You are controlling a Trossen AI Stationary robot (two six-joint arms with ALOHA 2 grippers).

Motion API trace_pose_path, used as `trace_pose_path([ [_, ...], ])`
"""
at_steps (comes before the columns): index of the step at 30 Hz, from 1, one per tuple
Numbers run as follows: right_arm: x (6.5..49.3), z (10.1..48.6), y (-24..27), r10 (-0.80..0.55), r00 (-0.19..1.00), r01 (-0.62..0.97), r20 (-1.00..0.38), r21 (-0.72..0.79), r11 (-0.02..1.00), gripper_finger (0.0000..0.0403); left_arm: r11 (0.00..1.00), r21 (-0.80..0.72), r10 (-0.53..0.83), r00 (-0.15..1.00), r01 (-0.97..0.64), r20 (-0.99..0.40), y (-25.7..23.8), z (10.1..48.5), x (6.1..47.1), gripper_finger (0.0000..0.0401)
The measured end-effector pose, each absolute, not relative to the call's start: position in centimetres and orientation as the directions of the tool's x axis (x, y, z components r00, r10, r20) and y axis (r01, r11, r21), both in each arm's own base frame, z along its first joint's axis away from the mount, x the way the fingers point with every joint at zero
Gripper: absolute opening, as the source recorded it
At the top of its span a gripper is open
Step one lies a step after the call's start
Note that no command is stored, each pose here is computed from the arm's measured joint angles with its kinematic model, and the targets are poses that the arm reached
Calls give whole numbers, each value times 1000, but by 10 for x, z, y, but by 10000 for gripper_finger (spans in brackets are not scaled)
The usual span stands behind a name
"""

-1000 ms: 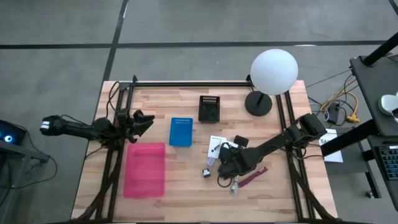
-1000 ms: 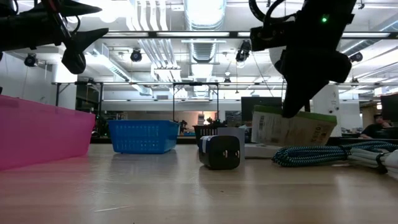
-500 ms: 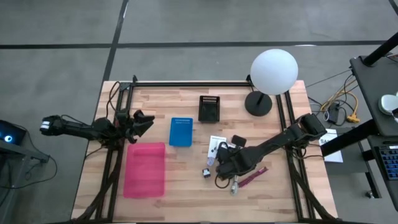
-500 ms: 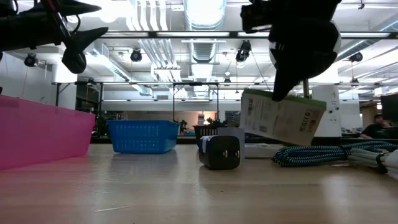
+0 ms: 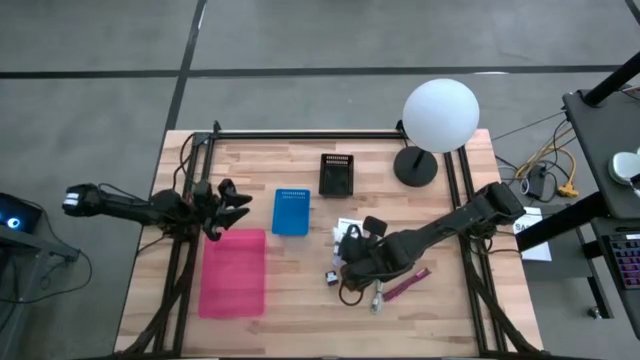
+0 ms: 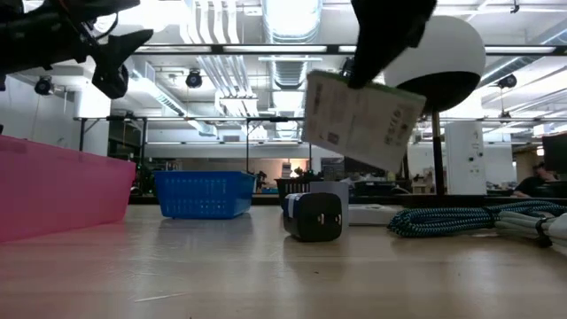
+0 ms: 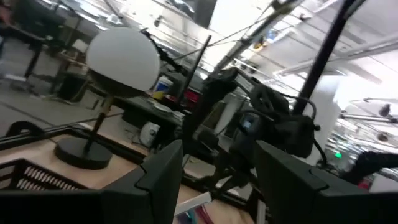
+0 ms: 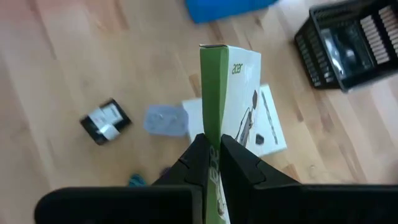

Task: Pick and place items into bin
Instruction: Put the right card reader box into the blue bin

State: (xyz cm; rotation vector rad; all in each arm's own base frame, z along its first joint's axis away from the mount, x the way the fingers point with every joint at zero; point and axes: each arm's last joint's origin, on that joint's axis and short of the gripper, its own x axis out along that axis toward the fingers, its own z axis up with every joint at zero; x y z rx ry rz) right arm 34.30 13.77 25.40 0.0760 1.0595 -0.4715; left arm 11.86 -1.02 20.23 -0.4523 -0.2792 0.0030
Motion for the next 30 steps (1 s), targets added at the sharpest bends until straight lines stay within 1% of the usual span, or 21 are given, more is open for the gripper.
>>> trace_pose_path([
  [3, 346, 262, 139, -325, 424, 398, -845, -149, 905, 17, 910, -410, 53, 964, 61, 261, -11, 203, 120, 183],
  [9, 351, 280, 140, -304, 474, 374, -826, -124, 919, 17, 946, -305, -25, 965, 107, 260, -13, 211, 124, 186],
  [12, 355, 291, 140, -295, 500, 378, -814, -101, 920, 17, 958, -269, -30, 968, 99, 249, -14, 214, 127, 202],
  [17, 361, 304, 137, -288, 548, 397, -785, -59, 916, 17, 979, -191, -34, 975, 77, 221, -15, 224, 137, 242],
  [20, 364, 309, 136, -276, 576, 386, -770, -42, 922, 17, 988, -125, -63, 978, 89, 197, -17, 229, 146, 255],
  [26, 368, 318, 133, -239, 601, 370, -763, 0, 929, 17, 981, -83, -164, 979, 175, 124, -24, 238, 169, 257],
  [30, 370, 323, 132, -235, 614, 368, -754, 10, 930, 17, 974, -68, -209, 972, 216, 104, -27, 245, 186, 257],
])
